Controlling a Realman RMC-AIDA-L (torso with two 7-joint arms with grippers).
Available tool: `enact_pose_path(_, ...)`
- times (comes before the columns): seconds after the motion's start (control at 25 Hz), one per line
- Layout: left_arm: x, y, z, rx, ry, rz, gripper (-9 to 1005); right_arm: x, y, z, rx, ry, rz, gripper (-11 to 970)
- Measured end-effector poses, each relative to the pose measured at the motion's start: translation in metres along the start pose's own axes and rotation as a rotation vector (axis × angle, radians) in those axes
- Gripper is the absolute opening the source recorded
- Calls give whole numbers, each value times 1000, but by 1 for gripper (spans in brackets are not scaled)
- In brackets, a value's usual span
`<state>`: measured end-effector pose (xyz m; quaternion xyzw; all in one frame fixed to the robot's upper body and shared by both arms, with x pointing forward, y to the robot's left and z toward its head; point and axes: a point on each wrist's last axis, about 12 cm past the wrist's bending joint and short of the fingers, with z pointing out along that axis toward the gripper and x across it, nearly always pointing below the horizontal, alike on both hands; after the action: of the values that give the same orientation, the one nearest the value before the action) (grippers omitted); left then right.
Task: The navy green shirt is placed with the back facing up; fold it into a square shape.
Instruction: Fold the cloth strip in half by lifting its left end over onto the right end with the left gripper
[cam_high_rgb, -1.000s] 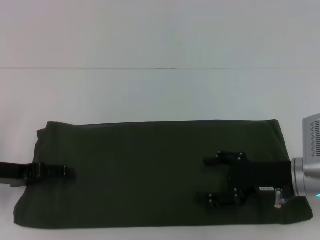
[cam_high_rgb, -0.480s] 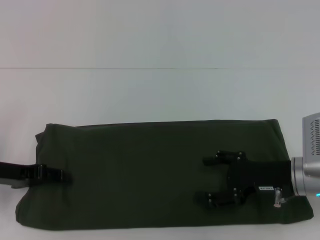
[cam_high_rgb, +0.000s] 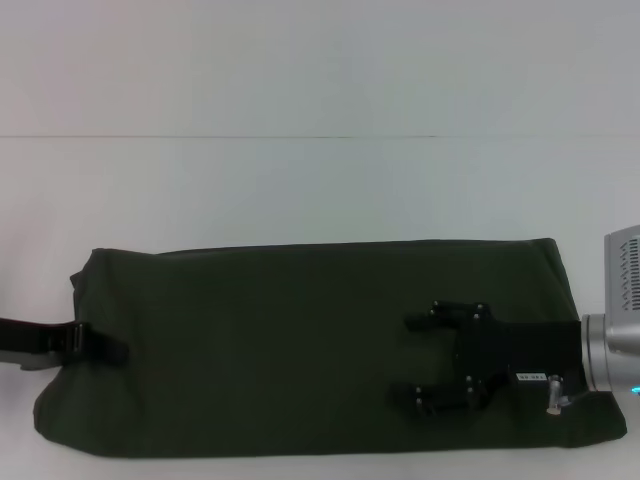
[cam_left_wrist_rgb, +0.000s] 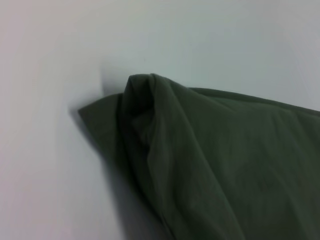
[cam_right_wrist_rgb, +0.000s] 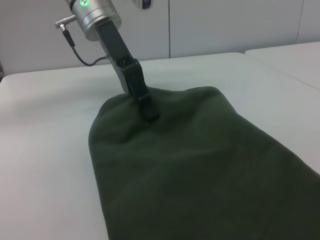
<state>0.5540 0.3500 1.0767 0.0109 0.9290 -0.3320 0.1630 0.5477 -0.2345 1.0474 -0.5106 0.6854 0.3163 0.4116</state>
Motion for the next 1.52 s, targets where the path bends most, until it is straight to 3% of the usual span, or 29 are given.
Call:
enact_pose_path(0.16, -1, 0, -2, -1, -2, 2, 93, 0, 0, 0, -1, 0, 1, 919)
enact_pose_path(0.48, -8, 7, -15, -36, -12, 12, 83, 1, 2, -1, -10, -6, 5, 918)
enact_pose_path(0.92, -25, 31, -72, -221, -28, 22, 82, 2, 5, -6, -22, -23, 12, 918)
enact_pose_path(1.08, -28, 35, -83, -276, -20, 0, 82, 2, 6, -5, -23, -23, 13, 919)
enact_pose_path(1.36, -28, 29, -84, -257, 3, -49, 83, 3, 6, -4, -22, -23, 15, 919)
enact_pose_path(1.52, -35, 8, -83, -185, 28, -101, 82, 4, 7, -5, -16, -24, 21, 918)
